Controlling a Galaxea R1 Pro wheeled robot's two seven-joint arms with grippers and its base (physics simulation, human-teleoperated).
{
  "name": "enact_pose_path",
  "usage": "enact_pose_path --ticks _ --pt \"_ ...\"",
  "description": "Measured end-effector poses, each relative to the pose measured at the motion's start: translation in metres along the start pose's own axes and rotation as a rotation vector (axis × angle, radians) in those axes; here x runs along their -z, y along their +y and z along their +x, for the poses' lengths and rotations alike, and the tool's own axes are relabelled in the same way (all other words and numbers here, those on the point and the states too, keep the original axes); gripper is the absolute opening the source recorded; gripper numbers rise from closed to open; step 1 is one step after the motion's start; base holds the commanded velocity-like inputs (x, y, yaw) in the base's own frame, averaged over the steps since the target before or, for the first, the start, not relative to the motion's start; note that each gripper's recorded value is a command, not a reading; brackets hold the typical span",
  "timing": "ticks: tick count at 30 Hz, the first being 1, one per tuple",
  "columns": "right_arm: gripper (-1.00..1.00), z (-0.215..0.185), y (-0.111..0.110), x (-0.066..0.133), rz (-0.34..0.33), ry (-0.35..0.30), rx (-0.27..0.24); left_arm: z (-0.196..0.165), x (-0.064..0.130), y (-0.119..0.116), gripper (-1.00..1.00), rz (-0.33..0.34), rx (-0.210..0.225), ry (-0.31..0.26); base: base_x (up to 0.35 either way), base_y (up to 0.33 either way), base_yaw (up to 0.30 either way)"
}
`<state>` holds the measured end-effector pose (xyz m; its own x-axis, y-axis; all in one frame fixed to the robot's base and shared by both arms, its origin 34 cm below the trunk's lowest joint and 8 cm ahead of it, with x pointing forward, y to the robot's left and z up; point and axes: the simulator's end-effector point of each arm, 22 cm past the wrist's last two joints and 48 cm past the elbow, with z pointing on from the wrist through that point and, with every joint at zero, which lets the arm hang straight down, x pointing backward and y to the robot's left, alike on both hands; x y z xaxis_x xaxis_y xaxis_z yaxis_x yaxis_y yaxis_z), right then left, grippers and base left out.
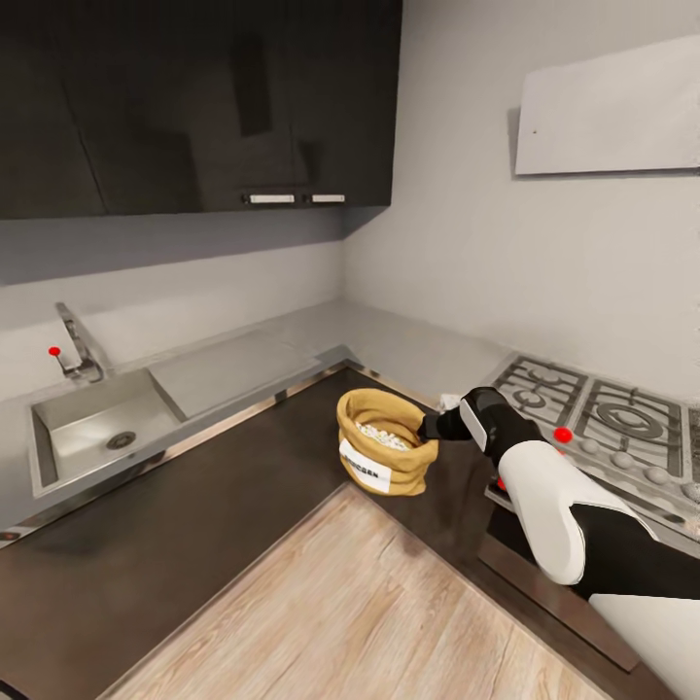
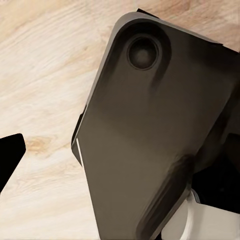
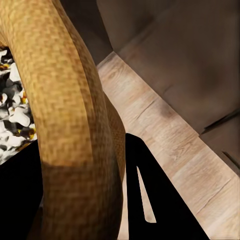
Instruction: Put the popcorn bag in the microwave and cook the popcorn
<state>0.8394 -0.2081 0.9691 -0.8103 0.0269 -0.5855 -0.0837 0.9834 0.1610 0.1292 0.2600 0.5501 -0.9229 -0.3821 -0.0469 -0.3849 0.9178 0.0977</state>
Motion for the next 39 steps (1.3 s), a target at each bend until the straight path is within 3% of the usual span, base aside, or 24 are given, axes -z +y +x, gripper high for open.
enact_pose_path --ticks 28,39 --pt "-1.0 -0.014 0.002 0.025 0.015 -0.034 0.022 -0.016 0.0 -0.006 1.0 0.016 0.005 -0.04 0.0 0.0 -0.013" --pt "-1.0 -0.016 -0.004 0.027 0.021 -0.043 0.02 -0.016 0.0 -0.006 1.0 0.016 0.005 -0.041 0.0 0.0 0.0"
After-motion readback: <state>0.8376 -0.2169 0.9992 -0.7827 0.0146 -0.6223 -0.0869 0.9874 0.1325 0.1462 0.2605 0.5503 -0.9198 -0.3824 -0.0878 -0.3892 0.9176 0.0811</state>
